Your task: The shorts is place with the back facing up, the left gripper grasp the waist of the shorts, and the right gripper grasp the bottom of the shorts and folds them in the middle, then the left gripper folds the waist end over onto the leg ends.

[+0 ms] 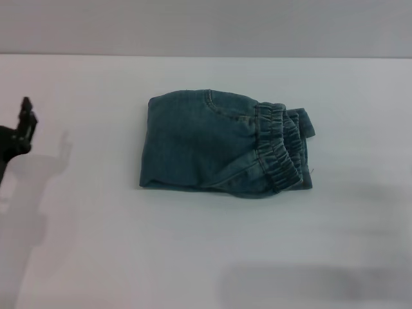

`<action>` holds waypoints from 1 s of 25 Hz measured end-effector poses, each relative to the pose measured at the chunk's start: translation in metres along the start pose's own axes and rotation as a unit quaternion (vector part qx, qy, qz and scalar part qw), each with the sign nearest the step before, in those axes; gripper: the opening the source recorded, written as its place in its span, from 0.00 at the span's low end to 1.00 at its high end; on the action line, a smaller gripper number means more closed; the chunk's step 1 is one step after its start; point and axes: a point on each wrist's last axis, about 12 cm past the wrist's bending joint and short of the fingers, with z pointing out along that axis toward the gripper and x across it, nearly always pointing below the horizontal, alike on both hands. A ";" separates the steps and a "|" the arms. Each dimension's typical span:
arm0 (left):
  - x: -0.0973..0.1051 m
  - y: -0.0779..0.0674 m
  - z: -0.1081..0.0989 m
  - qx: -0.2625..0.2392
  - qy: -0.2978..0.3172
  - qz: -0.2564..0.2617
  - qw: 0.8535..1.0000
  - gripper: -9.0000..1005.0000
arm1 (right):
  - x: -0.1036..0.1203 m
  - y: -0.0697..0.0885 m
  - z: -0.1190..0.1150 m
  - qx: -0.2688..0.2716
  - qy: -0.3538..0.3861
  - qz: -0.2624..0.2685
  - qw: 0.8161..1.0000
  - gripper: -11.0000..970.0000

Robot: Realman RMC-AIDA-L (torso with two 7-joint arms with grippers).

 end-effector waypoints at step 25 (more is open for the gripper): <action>0.005 0.006 -0.025 0.001 -0.007 -0.003 1.000 0.83 | 0.008 -0.020 -0.021 0.020 0.017 0.038 0.999 0.77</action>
